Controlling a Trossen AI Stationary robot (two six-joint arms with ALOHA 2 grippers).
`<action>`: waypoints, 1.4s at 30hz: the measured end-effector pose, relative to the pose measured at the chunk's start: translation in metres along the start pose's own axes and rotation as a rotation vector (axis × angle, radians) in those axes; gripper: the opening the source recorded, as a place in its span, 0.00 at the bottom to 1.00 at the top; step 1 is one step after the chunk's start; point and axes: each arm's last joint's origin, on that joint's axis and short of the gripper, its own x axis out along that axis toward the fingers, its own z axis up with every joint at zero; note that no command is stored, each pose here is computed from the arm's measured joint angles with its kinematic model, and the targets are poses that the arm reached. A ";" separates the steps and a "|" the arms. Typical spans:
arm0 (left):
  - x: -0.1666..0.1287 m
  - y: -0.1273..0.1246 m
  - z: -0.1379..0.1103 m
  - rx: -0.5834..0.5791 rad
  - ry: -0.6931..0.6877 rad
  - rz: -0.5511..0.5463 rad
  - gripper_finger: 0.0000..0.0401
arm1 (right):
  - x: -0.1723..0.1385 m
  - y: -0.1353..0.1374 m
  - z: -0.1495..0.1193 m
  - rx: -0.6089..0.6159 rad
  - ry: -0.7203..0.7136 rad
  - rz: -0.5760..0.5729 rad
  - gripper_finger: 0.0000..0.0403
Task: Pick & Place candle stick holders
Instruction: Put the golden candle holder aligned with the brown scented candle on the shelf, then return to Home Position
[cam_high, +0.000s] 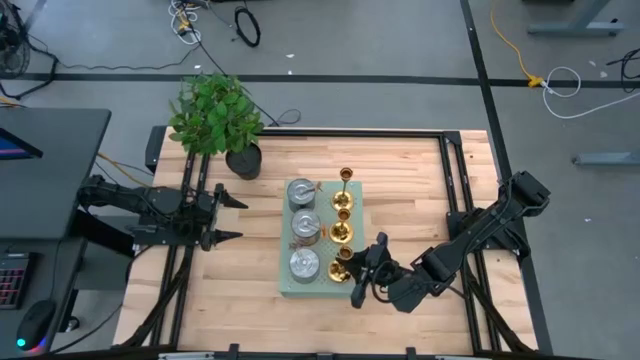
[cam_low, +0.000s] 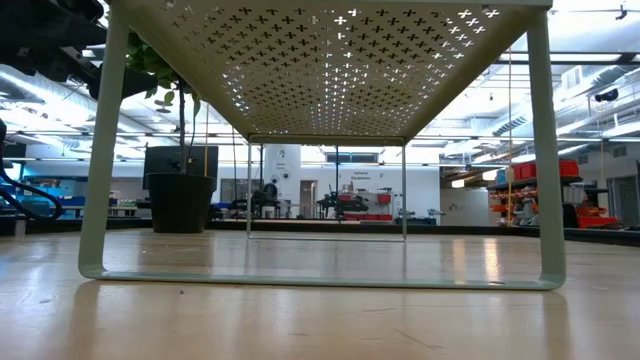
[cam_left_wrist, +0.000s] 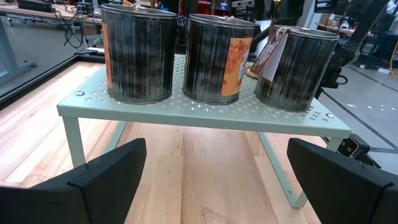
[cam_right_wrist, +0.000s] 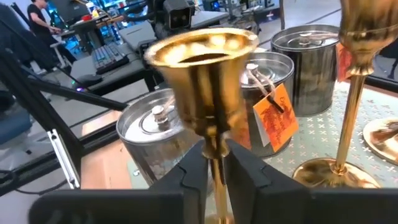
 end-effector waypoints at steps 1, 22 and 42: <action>0.000 0.000 0.000 0.000 0.000 0.000 0.99 | 0.000 -0.001 -0.001 -0.006 0.005 -0.004 0.15; 0.000 0.000 0.000 0.000 0.000 0.000 0.99 | -0.010 -0.003 0.007 0.029 0.050 0.043 0.64; 0.000 0.000 0.000 0.000 0.000 0.000 0.99 | -0.055 -0.045 0.036 0.112 0.358 0.079 0.67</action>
